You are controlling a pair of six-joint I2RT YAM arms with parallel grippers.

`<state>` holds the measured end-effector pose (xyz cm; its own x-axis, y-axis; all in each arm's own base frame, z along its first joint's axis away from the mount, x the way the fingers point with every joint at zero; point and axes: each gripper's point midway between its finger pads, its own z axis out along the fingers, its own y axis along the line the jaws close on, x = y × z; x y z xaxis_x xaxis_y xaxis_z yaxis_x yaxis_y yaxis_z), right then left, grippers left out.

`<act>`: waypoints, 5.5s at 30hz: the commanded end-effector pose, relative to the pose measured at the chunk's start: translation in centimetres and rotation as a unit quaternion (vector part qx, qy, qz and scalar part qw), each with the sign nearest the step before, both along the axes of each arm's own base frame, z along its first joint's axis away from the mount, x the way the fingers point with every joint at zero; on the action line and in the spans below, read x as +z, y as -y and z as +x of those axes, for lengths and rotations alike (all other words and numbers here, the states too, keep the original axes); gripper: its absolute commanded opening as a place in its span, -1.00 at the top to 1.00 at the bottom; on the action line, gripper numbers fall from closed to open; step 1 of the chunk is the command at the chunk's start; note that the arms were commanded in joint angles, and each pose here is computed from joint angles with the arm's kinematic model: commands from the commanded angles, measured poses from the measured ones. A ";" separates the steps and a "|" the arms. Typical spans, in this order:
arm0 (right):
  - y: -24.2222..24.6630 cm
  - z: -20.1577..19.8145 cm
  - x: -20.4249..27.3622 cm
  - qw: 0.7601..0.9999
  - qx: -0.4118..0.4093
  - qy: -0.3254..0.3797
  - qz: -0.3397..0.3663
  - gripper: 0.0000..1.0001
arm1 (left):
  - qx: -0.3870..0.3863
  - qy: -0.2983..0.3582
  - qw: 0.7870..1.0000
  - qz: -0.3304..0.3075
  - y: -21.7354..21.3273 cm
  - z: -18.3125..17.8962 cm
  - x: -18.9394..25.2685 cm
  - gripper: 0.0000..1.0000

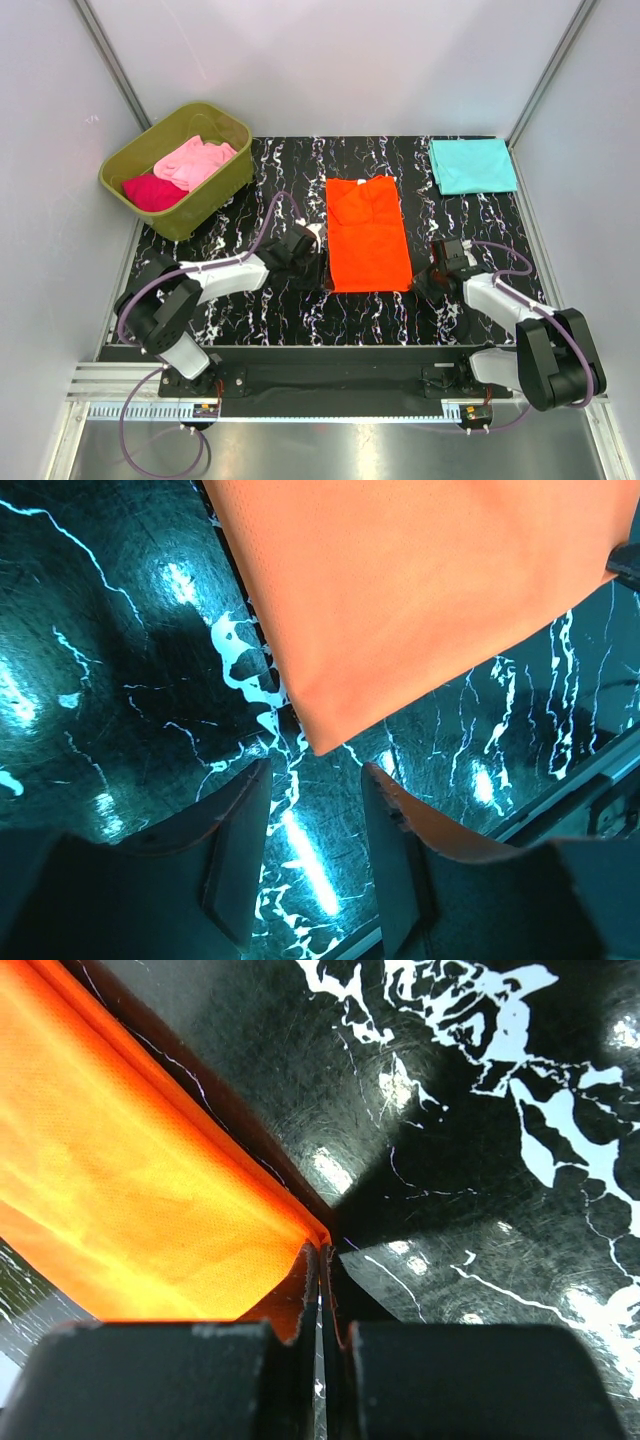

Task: Fold and stack the t-shirts
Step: Fold the tshirt

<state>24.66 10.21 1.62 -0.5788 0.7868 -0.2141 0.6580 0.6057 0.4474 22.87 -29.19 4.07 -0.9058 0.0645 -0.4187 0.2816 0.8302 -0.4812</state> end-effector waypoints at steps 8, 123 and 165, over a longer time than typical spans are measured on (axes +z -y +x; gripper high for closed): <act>0.0 -0.1 0.9 0.999 0.005 0.033 0.008 1.00 | 0.047 -0.060 0.996 -0.036 1.2 -0.8 -2.3 0.23; -0.9 5.9 0.9 0.971 0.215 0.070 0.073 0.89 | -0.034 -0.100 0.975 -0.194 5.0 4.4 2.3 0.82; 2.5 13.7 0.2 0.970 0.240 0.036 -0.035 0.62 | -0.034 0.046 0.998 -0.036 4.8 18.6 1.3 0.06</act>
